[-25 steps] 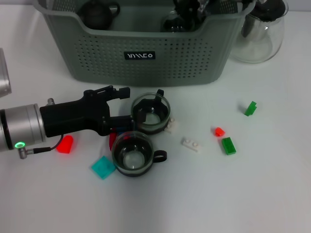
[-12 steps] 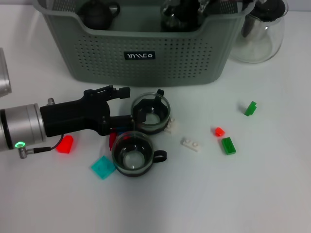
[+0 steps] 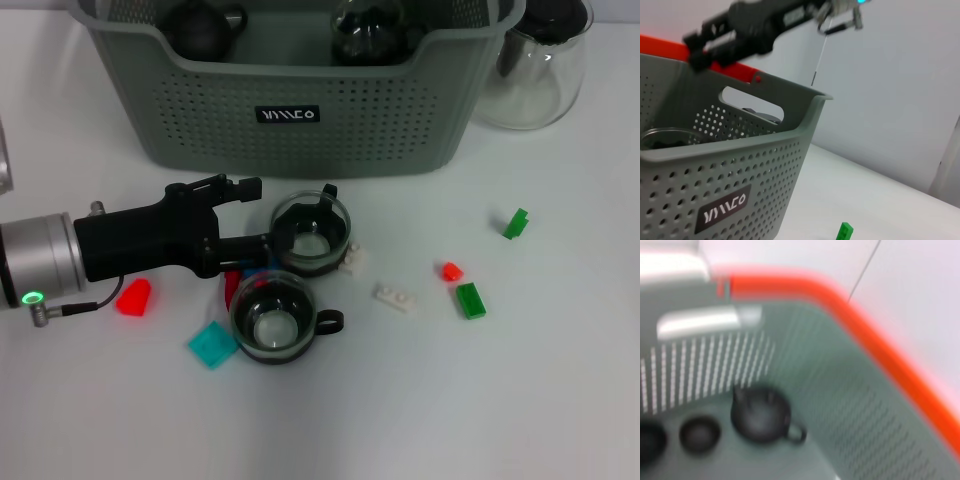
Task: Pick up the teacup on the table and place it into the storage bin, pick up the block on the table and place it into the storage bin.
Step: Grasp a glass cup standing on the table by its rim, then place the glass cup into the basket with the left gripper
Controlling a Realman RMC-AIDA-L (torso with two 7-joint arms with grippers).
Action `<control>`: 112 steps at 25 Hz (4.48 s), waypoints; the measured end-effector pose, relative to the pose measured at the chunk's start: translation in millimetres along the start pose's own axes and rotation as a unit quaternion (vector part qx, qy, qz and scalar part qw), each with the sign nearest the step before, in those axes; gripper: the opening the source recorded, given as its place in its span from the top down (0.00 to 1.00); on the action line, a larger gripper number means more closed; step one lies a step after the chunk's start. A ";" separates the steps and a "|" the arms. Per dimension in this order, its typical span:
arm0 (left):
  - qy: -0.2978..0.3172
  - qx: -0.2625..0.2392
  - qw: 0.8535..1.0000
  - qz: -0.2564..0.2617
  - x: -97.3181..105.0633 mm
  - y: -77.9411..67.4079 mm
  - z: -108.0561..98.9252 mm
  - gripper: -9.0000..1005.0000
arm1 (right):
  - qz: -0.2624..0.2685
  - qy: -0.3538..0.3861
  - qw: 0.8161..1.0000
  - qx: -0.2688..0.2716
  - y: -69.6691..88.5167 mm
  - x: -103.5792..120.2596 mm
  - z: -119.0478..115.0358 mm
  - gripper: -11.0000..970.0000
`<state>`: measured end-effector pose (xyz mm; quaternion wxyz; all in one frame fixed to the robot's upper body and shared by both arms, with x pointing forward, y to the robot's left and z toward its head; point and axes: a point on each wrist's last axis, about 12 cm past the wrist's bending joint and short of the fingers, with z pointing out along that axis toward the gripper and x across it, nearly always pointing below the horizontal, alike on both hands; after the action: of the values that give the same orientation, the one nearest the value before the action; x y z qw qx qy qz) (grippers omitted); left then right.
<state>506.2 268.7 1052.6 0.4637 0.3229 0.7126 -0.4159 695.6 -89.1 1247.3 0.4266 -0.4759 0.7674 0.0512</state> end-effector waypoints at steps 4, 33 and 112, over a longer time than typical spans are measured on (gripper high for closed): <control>0.000 -0.001 1.000 0.000 -0.7 0.8 -1.7 0.14 | 0.025 -0.077 0.997 -0.006 -7.0 -17.4 -40.6 0.38; 0.317 -0.004 0.948 -0.033 -94.9 3.5 -13.6 0.14 | 0.119 -0.085 0.928 -0.344 39.6 163.0 -132.8 0.05; 0.198 -0.116 0.973 0.034 -245.0 -51.7 37.0 0.93 | 0.170 0.022 0.928 -0.330 -2.2 202.0 -151.8 0.05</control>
<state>565.5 194.4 1287.2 0.3620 0.3668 0.8222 -0.2418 568.3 -302.5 1201.7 0.2131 -0.4535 0.7856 0.3630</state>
